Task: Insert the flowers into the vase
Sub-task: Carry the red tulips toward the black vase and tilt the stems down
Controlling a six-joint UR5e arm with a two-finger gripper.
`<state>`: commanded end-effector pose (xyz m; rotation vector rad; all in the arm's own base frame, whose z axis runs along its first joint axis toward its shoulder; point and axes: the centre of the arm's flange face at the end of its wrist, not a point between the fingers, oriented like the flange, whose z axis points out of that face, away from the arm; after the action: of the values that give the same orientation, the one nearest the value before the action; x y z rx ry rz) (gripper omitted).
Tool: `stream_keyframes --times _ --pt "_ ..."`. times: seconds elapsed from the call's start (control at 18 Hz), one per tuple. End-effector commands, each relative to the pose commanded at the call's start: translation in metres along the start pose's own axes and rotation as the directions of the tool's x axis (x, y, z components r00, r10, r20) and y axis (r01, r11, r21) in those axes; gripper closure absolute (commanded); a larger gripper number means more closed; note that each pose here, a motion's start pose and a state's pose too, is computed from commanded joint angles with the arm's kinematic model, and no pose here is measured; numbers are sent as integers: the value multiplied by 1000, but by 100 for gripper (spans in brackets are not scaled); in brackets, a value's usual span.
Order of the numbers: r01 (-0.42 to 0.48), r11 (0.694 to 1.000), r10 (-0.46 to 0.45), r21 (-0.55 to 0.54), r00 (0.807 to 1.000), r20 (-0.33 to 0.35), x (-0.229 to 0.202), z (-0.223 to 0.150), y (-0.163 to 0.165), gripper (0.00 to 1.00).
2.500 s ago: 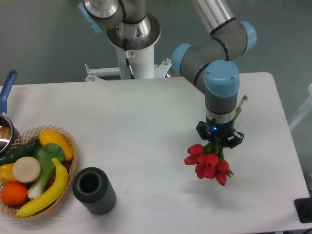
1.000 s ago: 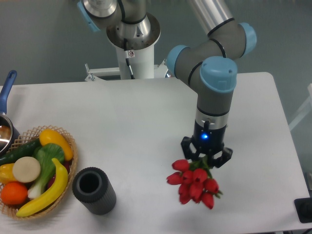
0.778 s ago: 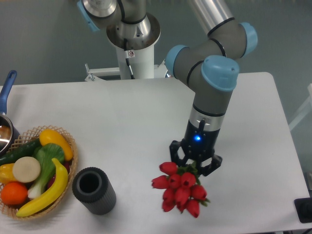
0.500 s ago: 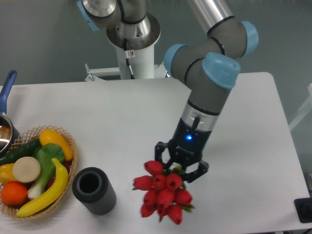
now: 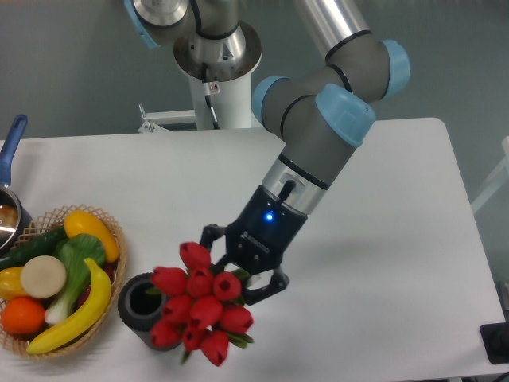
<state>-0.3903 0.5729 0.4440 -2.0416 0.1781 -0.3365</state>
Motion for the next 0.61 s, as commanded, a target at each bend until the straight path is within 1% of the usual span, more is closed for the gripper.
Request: stream_keyframes --times 0.11,0.28,0.39,0.5,0.61 --pt "-14 1000 14 14 1000 3 0 -4 -3 79" --pt "-48 995 52 88 998 -45 6 -7 -14 79" --pt "-77 992 82 103 995 -48 9 -5 -25 79" --pt "-91 987 102 131 992 -79 20 -2 -35 79" --pt "-105 980 123 169 988 -98 24 -8 -41 79"
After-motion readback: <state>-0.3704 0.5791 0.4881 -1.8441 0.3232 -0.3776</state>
